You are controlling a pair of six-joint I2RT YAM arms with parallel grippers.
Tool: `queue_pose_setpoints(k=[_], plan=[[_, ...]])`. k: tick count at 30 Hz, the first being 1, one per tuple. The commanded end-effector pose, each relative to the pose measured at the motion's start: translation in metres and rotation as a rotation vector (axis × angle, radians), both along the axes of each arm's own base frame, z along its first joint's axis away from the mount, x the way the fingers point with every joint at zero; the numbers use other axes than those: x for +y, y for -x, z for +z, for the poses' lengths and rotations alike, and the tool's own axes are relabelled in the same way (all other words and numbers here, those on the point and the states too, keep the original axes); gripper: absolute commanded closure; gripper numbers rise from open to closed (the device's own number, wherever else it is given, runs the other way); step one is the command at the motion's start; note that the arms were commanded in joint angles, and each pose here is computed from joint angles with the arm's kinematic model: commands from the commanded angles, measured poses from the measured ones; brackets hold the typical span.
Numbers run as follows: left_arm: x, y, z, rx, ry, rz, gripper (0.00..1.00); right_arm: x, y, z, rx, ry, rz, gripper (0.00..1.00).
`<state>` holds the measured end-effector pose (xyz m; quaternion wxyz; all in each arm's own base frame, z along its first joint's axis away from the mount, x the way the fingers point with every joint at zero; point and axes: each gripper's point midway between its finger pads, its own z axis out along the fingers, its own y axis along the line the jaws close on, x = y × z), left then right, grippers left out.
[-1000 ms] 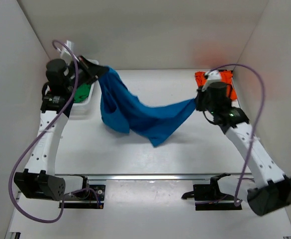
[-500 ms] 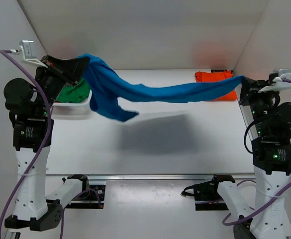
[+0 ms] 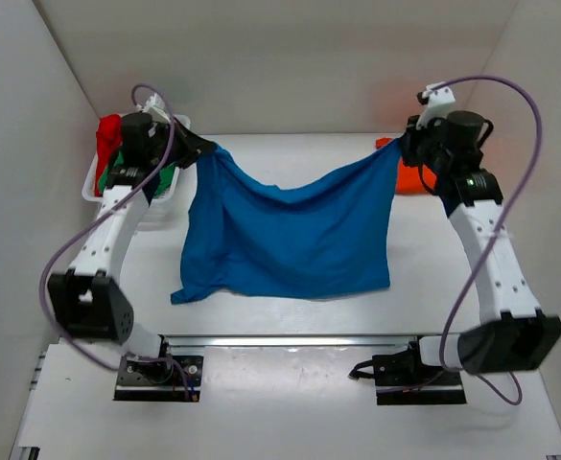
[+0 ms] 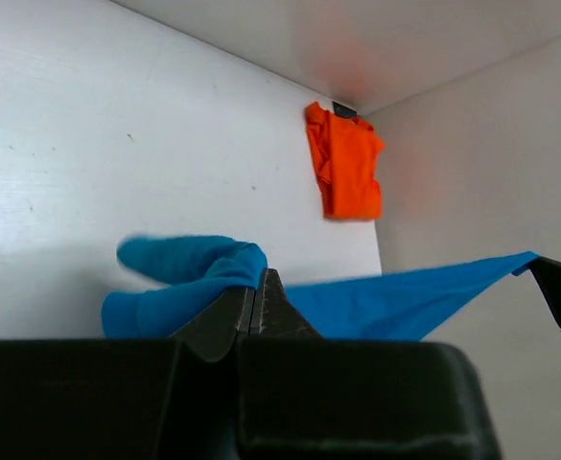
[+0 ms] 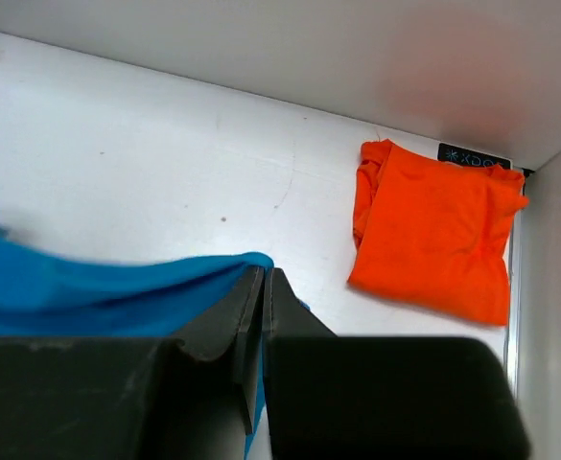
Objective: Fold and stack the t-shirts
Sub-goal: Flatten out the tshirt
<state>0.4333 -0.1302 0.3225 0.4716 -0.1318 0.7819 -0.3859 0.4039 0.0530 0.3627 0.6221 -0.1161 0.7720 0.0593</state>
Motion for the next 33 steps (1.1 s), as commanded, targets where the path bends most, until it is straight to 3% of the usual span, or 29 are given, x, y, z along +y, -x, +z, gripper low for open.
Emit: queue_pose_setpoints(k=[1, 6, 8, 10, 12, 13, 18, 19, 22, 23, 27, 28, 30, 33], plan=[[-0.004, -0.034, 0.068, -0.206, -0.003, -0.073, 1.00, -0.013, -0.028, 0.064, -0.163, 0.036, -0.029, 1.00], [0.012, -0.036, 0.174, -0.441, 0.000, -0.078, 1.00, -0.029, -0.024, 0.165, -0.358, 0.041, -0.071, 0.99], [0.011, -0.021, 0.217, -0.539, -0.017, -0.086, 1.00, -0.032, -0.018, 0.181, -0.372, 0.071, -0.074, 1.00], [0.023, -0.011, 0.233, -0.574, -0.011, -0.084, 1.00, -0.034, -0.017, 0.183, -0.366, 0.093, -0.081, 1.00], [0.025, -0.006, 0.223, -0.559, 0.005, -0.097, 1.00, -0.041, -0.018, 0.153, -0.302, 0.096, -0.091, 1.00], [0.022, -0.007, 0.205, -0.525, 0.016, -0.113, 1.00, -0.039, -0.014, 0.148, -0.298, 0.081, -0.074, 1.00], [0.002, 0.009, 0.080, -0.280, 0.071, -0.192, 1.00, -0.027, 0.000, 0.011, 0.004, 0.047, -0.032, 1.00], [-0.002, 0.015, 0.044, -0.221, 0.078, -0.197, 1.00, -0.024, 0.010, 0.002, 0.028, 0.030, -0.029, 1.00], [-0.018, 0.047, -0.053, -0.022, 0.088, -0.234, 1.00, -0.021, 0.045, -0.099, 0.251, -0.012, -0.028, 1.00], [-0.020, 0.062, -0.092, 0.059, 0.091, -0.233, 0.99, -0.018, 0.055, -0.114, 0.296, -0.040, -0.019, 1.00], [-0.011, 0.122, -0.200, 0.324, 0.120, -0.177, 0.69, -0.015, 0.116, -0.204, 0.590, -0.114, -0.016, 0.94], [-0.006, 0.127, -0.208, 0.343, 0.129, -0.159, 0.67, -0.018, 0.129, -0.220, 0.644, -0.121, -0.035, 0.92], [-0.003, 0.150, -0.233, 0.403, 0.120, -0.138, 0.56, -0.039, 0.156, -0.241, 0.750, -0.115, -0.130, 0.73], [0.000, 0.149, -0.233, 0.394, 0.063, -0.110, 0.51, -0.054, 0.163, -0.241, 0.756, -0.117, -0.205, 0.62]])
